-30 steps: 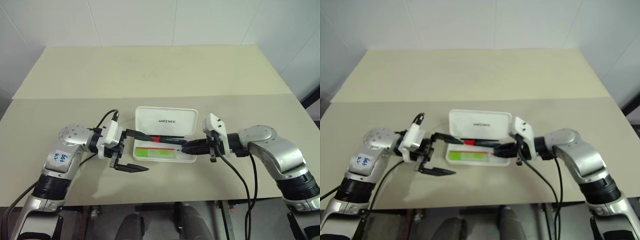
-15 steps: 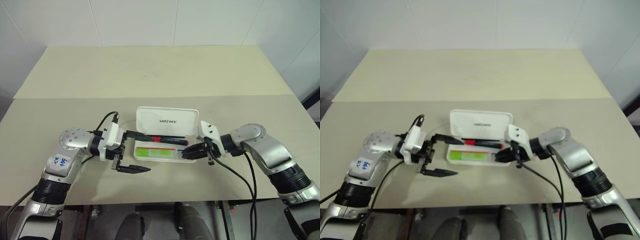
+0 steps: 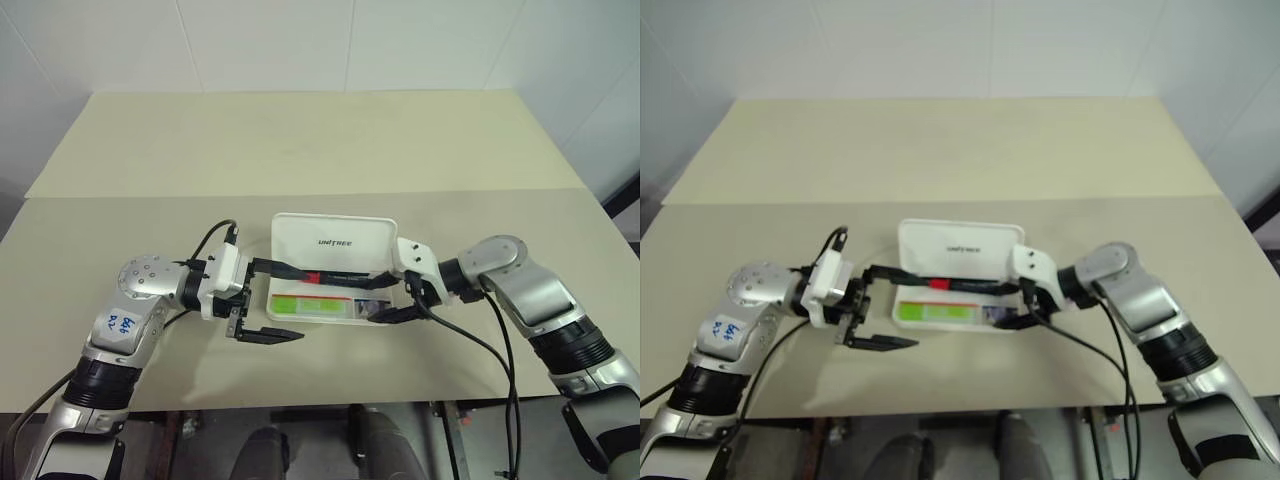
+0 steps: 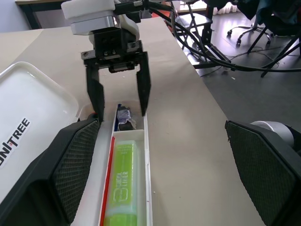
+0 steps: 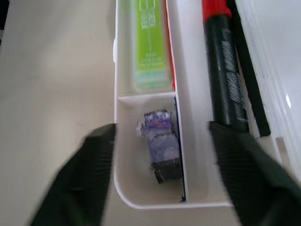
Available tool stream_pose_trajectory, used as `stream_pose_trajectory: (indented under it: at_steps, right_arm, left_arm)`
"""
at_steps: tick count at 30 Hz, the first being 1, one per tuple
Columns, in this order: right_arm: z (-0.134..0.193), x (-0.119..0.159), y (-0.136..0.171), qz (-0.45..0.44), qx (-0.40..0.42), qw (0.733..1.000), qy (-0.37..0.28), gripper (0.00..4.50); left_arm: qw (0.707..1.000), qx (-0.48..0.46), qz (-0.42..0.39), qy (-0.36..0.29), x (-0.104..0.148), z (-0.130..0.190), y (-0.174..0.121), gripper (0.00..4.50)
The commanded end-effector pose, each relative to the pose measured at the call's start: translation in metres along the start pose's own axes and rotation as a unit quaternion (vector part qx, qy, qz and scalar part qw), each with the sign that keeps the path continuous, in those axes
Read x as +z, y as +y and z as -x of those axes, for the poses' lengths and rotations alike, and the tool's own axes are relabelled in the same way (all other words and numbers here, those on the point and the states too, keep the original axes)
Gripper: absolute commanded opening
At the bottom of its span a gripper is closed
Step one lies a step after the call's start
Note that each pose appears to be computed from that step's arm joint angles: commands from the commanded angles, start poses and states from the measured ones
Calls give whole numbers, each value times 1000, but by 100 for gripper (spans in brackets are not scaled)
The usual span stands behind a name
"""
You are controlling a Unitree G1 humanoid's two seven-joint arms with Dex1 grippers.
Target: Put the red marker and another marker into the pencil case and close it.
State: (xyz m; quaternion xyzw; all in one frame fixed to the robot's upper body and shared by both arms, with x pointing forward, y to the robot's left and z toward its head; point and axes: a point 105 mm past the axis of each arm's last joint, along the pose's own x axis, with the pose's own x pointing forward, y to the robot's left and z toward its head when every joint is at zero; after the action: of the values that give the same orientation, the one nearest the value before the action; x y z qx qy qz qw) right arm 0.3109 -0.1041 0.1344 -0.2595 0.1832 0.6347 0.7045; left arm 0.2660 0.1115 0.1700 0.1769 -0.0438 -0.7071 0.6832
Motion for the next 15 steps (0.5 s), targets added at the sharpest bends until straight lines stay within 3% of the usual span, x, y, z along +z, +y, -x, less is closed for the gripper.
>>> stream_pose_trajectory:
  at_steps: [1, 8, 15]
  right_arm:
    - [8, 22, -2, 20, -2, 999, -34, 447]
    - [26, 45, 7, 29, -5, 993, -112, 447]
    - [70, 52, 22, 43, -84, 972, -215, 447]
  left_arm:
    - [1000, 12, -20, -6, 7, 4, 3, 450]
    - [999, 31, -18, -10, 9, 9, 4, 450]
    - [994, 106, -4, -34, 12, 31, 9, 450]
